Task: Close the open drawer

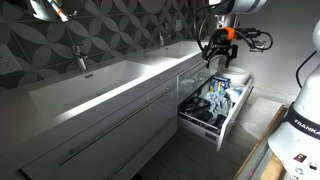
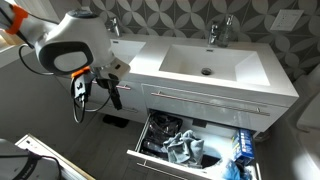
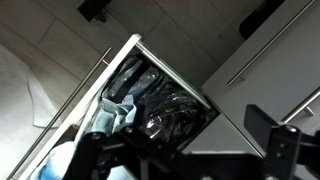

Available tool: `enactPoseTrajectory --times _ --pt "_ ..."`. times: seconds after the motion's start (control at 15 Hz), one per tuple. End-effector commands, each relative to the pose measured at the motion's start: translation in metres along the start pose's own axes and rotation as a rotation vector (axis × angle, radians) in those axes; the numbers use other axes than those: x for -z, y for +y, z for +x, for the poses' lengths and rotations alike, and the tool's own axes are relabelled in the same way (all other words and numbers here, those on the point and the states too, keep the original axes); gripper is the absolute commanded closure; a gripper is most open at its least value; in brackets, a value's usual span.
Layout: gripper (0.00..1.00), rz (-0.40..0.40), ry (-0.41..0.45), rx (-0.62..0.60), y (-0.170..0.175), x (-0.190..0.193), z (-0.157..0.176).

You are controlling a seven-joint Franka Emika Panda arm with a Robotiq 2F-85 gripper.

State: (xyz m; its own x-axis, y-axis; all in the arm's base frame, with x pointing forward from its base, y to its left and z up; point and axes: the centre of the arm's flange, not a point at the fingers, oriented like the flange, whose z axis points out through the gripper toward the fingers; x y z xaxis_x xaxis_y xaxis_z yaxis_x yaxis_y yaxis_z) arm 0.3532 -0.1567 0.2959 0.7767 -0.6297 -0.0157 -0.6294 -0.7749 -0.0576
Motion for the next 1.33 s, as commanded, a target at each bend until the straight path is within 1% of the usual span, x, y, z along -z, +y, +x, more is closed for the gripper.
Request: enactPoseTrajectory --times 0.0,0.27,0.47,0.73,0.8,0.87,0.93,1.0,1.13,1.27 --pt "0.0 -0.03 -0.055 -0.069 0.018 -0.06 0.049" --pt "0.0 -0.079 -0.085 -0.124 0.054 -0.118 0.078" --pt "0.0 -0.097 -0.117 -0.171 0.084 -0.154 0.094" --pt "0.0 -0.121 -0.175 -0.23 0.12 -0.201 0.103" --pt "0.0 -0.144 -0.178 -0.25 0.129 -0.214 0.103" --pt "0.0 -0.196 -0.156 -0.272 0.139 -0.225 0.106" --pt "0.0 -0.236 -0.134 -0.293 0.147 -0.233 0.11" --pt "0.0 -0.175 -0.161 -0.26 0.136 -0.208 0.092" --pt "0.0 -0.212 -0.148 -0.279 0.15 -0.224 0.097" --pt "0.0 -0.222 -0.146 -0.282 0.151 -0.231 0.1"
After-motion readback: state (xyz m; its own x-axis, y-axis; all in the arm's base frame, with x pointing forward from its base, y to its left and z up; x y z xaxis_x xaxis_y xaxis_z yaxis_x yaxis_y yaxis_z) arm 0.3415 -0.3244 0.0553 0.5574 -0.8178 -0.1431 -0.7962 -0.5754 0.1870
